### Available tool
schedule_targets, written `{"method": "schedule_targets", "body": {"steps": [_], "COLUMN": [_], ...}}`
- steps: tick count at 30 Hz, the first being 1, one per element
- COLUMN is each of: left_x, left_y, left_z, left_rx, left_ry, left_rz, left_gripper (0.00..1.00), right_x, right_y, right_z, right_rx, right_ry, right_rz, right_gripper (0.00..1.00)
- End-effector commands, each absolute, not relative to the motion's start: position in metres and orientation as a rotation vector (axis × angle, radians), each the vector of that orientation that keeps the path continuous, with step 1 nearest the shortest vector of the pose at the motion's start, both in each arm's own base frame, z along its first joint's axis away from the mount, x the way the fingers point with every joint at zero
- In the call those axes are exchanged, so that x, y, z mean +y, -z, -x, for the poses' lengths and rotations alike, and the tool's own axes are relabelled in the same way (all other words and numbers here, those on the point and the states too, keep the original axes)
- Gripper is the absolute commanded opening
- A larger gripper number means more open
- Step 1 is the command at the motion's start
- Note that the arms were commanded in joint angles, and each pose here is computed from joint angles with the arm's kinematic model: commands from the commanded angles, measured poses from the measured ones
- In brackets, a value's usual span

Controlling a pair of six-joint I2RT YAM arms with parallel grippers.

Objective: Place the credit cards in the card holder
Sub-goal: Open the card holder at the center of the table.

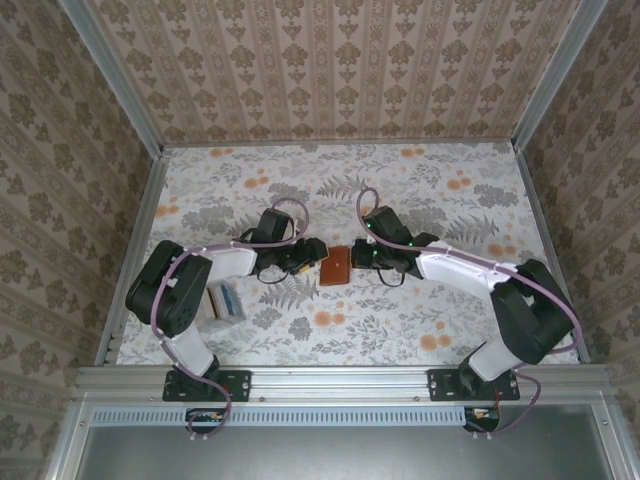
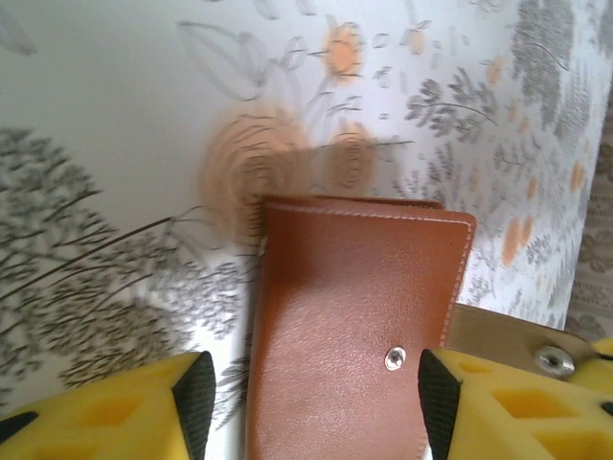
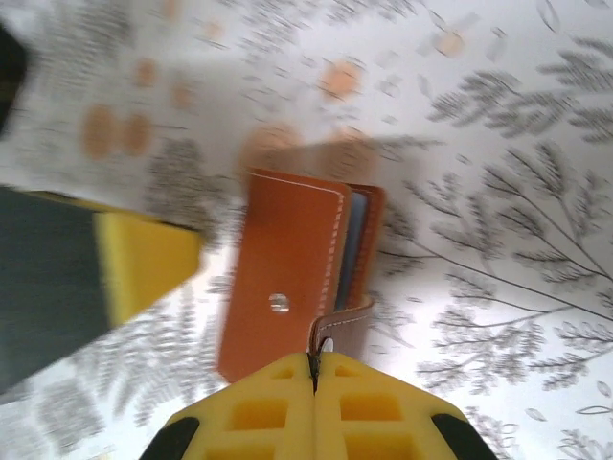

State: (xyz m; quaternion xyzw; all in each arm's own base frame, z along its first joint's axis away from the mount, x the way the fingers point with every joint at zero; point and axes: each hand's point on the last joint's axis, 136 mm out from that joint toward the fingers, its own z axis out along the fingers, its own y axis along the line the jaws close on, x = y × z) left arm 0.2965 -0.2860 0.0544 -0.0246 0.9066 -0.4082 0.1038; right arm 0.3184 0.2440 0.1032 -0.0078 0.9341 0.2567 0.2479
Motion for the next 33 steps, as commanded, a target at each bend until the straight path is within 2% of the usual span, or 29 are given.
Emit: {"method": "schedule_targets", "body": {"steps": [1, 3, 5, 12, 21, 23, 27, 30, 33], "left_x": [-0.295, -0.294, -0.295, -0.298, -0.300, -0.298, -0.292, -0.281, -0.276], "left_y": [-0.076, -0.077, -0.075, -0.059, -0.075, -0.071, -0.058, -0.055, -0.053], "left_z": [-0.297, -0.297, -0.296, -0.294, -0.293, -0.292, -0.290, -0.294, -0.294], "left_rx": [2.624, 2.630, 2.648, 2.663, 2.623, 2.646, 2.669, 2.670, 2.664], "left_ry": [1.253, 1.233, 1.230, 1.292, 1.327, 1.317, 1.266, 1.202, 1.166], "left_rz": [-0.084, -0.107, -0.132, -0.064, -0.120, -0.106, -0.093, -0.052, -0.062], "left_gripper": [0.65, 0.74, 0.78, 0.76, 0.75, 0.66, 0.35, 0.24, 0.17], "right_x": [0.260, 0.264, 0.266, 0.268, 0.264, 0.262, 0.253, 0.233, 0.211], "right_y": [-0.135, -0.141, -0.142, -0.128, -0.143, -0.143, -0.139, -0.131, -0.129], "right_z": [-0.316, -0.315, -0.315, -0.312, -0.310, -0.311, -0.310, -0.309, -0.306], "right_rx": [2.448, 2.435, 2.433, 2.454, 2.418, 2.431, 2.428, 2.470, 2.470], "right_ry": [-0.867, -0.900, -0.911, -0.926, -0.911, -0.889, -0.844, -0.725, -0.626], "right_rz": [0.092, 0.101, 0.089, 0.081, 0.112, 0.106, 0.086, 0.043, 0.029], "right_gripper": [0.00, 0.00, 0.00, 0.00, 0.00, 0.00, 0.00, 0.00, 0.00]}}
